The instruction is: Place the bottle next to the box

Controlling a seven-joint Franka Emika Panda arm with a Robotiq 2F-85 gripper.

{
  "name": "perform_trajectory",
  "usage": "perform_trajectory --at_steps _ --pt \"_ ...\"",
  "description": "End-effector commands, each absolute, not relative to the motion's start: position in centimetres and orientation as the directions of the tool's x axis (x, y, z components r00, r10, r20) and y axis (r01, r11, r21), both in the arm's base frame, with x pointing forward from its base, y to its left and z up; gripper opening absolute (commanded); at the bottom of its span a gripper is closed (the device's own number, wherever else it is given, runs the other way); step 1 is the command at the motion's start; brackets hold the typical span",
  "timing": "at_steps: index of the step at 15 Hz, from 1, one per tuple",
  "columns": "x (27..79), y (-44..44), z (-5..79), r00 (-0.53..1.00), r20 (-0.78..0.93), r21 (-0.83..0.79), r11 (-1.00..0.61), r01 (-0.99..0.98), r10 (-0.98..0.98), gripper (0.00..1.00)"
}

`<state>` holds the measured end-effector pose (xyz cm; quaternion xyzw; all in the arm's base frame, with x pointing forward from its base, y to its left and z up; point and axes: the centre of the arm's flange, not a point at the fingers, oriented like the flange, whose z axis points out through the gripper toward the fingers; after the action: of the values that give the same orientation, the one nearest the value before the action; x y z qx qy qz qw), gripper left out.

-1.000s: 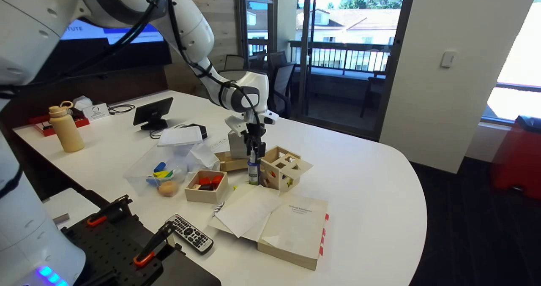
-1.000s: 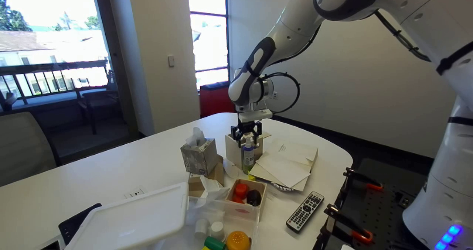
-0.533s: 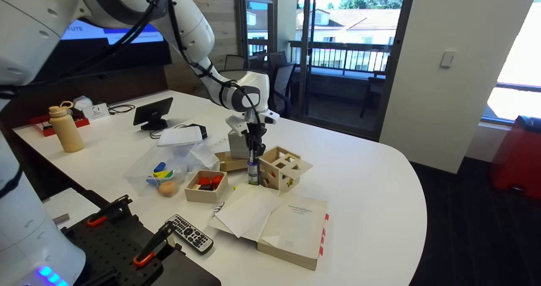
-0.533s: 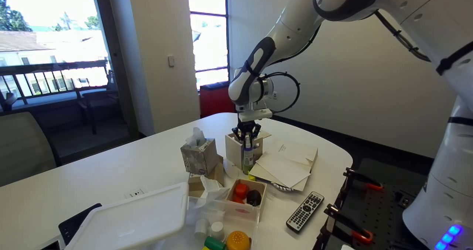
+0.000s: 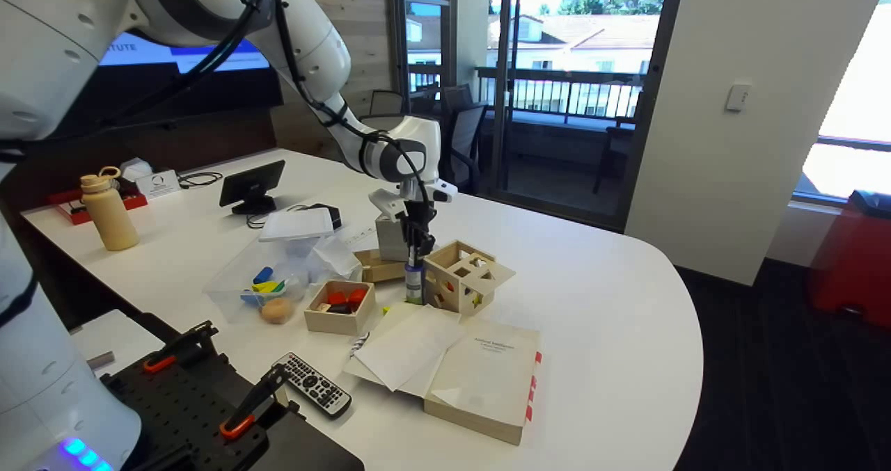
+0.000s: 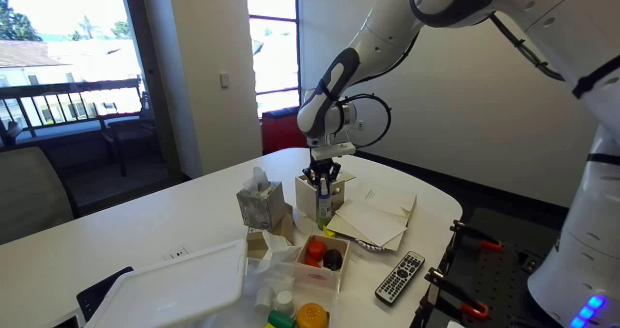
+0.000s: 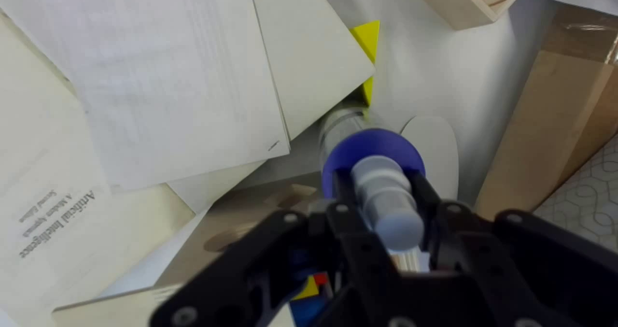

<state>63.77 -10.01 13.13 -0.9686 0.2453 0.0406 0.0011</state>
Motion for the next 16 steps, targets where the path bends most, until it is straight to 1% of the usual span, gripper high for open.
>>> perform_trajectory --at_steps 1,6,10,13,16 --pt "63.9 -8.1 16.6 0.867 -0.105 0.089 -0.873 -0.48 -0.488 0.08" --pt "63.6 -5.5 20.9 0.871 -0.054 0.123 -0.869 -0.48 -0.489 0.08" --pt "62.5 -3.9 24.2 0.883 -0.064 0.1 -0.884 -0.457 -0.464 0.08" --pt "59.3 -2.5 25.8 0.88 -0.096 0.115 -0.883 -0.454 -0.465 0.08" --pt "54.9 -1.1 27.3 0.881 -0.103 0.105 -0.885 -0.453 -0.463 0.08"
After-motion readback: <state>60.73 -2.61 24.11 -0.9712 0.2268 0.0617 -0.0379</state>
